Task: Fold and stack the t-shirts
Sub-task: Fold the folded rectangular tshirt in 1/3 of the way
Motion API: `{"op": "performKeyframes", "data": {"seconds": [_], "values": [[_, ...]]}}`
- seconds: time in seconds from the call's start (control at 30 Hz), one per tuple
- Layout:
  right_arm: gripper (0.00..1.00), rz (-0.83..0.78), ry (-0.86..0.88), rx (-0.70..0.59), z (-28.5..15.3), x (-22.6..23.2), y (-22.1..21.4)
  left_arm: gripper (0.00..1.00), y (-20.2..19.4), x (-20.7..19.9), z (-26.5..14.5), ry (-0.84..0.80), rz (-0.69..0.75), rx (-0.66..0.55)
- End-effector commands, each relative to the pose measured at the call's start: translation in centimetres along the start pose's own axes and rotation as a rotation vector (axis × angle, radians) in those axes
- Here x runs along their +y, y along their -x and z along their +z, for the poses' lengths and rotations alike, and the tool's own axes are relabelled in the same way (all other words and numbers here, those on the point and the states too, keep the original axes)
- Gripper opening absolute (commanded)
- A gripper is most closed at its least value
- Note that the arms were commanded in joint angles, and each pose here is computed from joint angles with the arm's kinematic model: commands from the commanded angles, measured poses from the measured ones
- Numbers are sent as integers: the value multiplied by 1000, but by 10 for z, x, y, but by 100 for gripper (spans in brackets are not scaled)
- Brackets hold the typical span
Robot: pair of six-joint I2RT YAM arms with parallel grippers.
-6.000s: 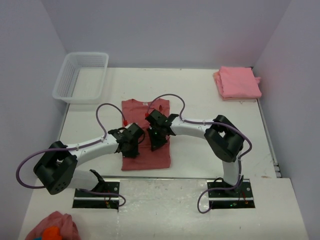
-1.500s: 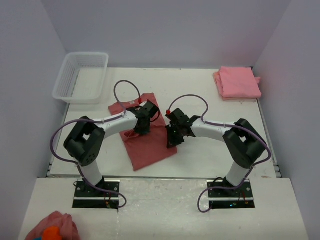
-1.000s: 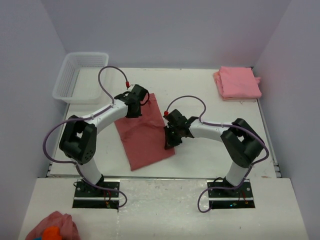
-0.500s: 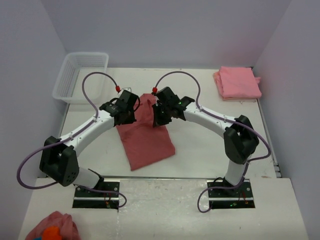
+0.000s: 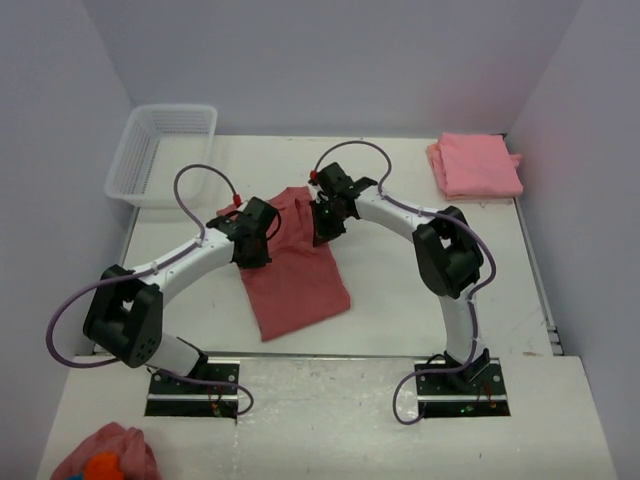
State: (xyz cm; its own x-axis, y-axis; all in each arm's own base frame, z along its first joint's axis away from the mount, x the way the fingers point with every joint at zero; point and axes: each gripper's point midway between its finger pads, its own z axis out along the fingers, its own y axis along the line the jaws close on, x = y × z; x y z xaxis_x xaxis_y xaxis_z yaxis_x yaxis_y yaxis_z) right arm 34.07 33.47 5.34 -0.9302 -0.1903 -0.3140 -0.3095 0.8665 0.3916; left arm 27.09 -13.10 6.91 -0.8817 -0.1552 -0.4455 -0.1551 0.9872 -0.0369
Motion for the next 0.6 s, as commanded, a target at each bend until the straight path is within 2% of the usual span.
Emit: {"op": "performKeyframes", "data": {"seconds": [0.0,0.3,0.57], "values": [[0,-24,39,23,-5,9,2,0,3,-9,3,-20,-20,-5],[0,56,54,82,5,6,-20,0,-5,0,19,69,-30,46],[0,143,-43,114,17,-17,-40,0,-11,-2,41,133,-25,112]]}}
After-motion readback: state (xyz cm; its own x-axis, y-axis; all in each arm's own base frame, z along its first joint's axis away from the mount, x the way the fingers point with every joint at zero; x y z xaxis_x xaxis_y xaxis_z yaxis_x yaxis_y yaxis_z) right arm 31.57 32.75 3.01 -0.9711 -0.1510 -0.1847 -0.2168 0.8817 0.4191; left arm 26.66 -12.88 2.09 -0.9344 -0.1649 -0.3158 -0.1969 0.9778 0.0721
